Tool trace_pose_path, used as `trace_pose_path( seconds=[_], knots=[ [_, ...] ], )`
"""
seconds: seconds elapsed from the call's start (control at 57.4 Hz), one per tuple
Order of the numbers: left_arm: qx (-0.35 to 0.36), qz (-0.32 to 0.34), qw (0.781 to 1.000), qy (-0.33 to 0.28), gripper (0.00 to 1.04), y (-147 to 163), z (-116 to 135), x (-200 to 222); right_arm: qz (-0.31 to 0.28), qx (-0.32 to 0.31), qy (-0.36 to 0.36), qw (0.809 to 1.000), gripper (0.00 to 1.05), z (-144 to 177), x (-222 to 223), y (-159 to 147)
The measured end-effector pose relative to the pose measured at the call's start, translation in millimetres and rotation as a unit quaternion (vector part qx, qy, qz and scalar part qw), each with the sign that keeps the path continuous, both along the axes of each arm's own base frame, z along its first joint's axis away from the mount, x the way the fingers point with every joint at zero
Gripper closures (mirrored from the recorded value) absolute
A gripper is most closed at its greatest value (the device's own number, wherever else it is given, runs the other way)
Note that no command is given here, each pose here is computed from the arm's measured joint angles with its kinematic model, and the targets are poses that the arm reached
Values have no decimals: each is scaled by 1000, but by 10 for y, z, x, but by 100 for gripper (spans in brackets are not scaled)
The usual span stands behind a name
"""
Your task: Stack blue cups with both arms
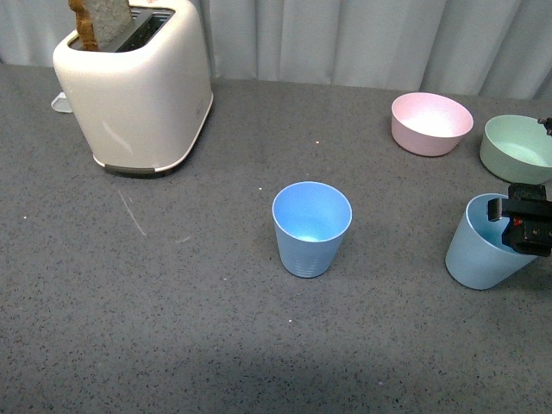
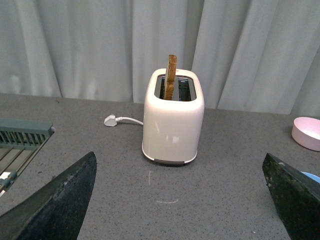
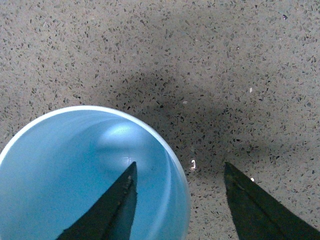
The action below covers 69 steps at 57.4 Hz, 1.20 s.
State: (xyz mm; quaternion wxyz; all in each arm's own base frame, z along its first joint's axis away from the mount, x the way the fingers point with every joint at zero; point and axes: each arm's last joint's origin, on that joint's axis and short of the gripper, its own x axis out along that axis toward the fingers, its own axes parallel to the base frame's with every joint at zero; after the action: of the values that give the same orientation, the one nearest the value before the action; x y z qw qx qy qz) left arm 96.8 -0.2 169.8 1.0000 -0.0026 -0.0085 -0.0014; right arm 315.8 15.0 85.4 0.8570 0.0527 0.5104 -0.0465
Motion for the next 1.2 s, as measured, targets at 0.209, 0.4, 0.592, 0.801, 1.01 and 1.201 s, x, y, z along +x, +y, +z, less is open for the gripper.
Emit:
trace_pose_path(
  seconds=[0.209, 0.4, 0.592, 0.801, 1.01, 1.201],
  knots=[
    [0, 0, 1000, 0, 7, 0, 0, 0, -4, 4, 1, 1000, 90, 8, 7, 12],
    [0, 0, 1000, 0, 7, 0, 0, 0, -7, 44, 7, 999, 104, 80, -14, 33],
    [0, 0, 1000, 0, 7, 0, 0, 0, 27, 137, -31, 990, 104, 529, -36, 250],
    [0, 0, 1000, 0, 7, 0, 0, 0, 104, 184, -64, 975, 104, 933, 1, 764],
    [0, 0, 1000, 0, 7, 0, 0, 0, 130, 184, -24, 974, 104, 746, -38, 1100],
    [0, 0, 1000, 0, 7, 0, 0, 0, 131, 188, -20, 973, 104, 709, -16, 1182]
  ],
)
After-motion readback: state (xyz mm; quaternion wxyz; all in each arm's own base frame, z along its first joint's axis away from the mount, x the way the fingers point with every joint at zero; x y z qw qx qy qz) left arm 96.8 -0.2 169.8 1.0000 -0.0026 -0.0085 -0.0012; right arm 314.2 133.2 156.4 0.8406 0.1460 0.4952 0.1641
